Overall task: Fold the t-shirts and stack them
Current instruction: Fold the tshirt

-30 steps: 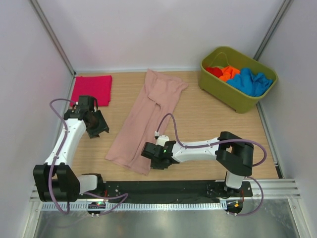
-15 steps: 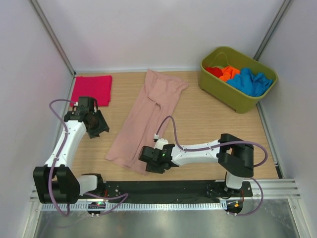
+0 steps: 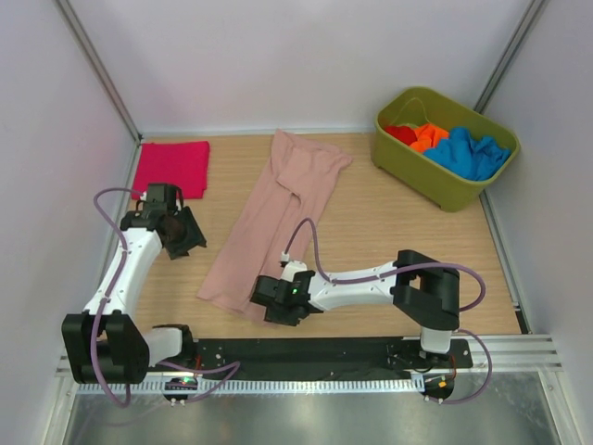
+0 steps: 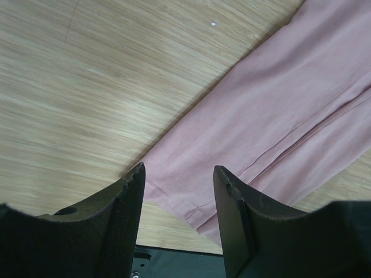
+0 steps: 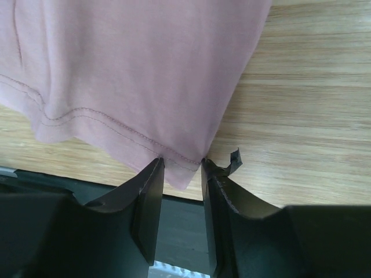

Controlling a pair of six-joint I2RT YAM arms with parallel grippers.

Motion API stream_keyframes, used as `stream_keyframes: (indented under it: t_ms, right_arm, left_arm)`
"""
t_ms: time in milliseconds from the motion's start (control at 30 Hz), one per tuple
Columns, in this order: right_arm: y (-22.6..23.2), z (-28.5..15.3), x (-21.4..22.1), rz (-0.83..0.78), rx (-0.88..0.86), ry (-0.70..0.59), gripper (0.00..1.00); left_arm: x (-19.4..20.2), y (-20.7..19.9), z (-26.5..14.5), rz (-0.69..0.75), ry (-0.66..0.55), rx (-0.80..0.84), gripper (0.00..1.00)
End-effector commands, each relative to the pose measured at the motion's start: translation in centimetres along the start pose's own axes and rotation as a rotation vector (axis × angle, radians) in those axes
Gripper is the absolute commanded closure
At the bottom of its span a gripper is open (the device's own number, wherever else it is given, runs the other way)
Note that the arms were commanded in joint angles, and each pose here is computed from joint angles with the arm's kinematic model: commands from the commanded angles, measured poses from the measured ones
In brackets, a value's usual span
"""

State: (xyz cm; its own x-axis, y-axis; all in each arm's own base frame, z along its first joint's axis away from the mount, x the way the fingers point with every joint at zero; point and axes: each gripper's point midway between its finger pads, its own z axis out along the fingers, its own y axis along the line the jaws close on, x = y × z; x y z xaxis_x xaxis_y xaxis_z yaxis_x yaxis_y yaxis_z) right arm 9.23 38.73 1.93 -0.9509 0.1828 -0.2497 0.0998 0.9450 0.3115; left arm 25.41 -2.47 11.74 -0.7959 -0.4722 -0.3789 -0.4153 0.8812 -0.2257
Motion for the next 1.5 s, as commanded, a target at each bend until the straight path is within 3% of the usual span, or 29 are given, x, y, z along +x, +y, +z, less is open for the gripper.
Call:
stream_keyframes:
  t_ms: [0,67,167,200,267,567,767,1000,1133,1167,1233,1333,1400,1467]
  right_arm:
    - [-0.4,0.4,-0.1,-0.007,0.040,-0.018,0.62]
    - [-1.2,0.4,-0.1,-0.029,0.073,-0.015,0.67]
    - [-2.8,0.2,0.0,-0.062,0.124,-0.017,0.83]
    - [-3.1,-0.1,-0.2,-0.065,0.125,-0.020,0.92]
    - [-4.5,-0.4,-0.1,-0.078,0.150,-0.021,0.99]
    - [-12.3,-4.8,-0.6,-0.109,0.213,-0.030,0.99]
    - [-14.9,-8.0,-0.7,-0.090,0.162,-0.026,0.99]
    - [-16.8,-8.4,-0.3,-0.067,0.138,-0.017,0.99]
    - [-17.7,-8.6,-0.6,-0.096,0.179,-0.025,0.96]
    - [-17.8,-8.8,-0.6,-0.107,0.189,-0.024,0.90]
    - [-18.3,-9.4,-1.0,-0.124,0.217,-0.036,0.84]
    - [-15.7,-11.4,-2.7,-0.162,0.162,-0.085,0.65]
    - [-14.8,-12.2,-4.4,-0.218,0.152,-0.126,0.58]
    - [-13.7,-12.9,-7.7,-0.173,0.151,-0.151,0.55]
  left_arm:
    - [-0.9,-0.7,-0.2,0.005,-0.033,0.033,0.48]
    - [-0.8,-0.9,-0.1,0.004,-0.028,0.039,0.48]
    - [-0.6,-1.0,-0.2,0.009,-0.018,0.049,0.48]
    - [-0.6,-1.1,-0.2,0.012,-0.016,0.057,0.48]
    - [-0.2,-1.1,-0.6,0.011,-0.010,0.064,0.48]
    - [8.1,-4.4,-3.3,0.194,0.147,0.140,0.47]
    - [12.1,-5.2,-4.6,0.145,0.212,0.211,0.48]
    - [15.8,-5.4,-3.2,0.137,0.255,0.208,0.48]
    - [16.4,-6.4,-3.0,0.147,0.257,0.216,0.48]
    - [15.9,-6.7,-3.2,0.147,0.243,0.220,0.48]
    - [14.4,-7.3,-3.5,0.154,0.181,0.213,0.47]
    - [10.7,-8.7,-3.8,0.200,0.092,0.186,0.45]
    - [8.6,-9.9,-3.3,0.210,0.109,0.157,0.45]
    - [5.7,-11.2,-2.8,0.178,0.125,0.187,0.46]
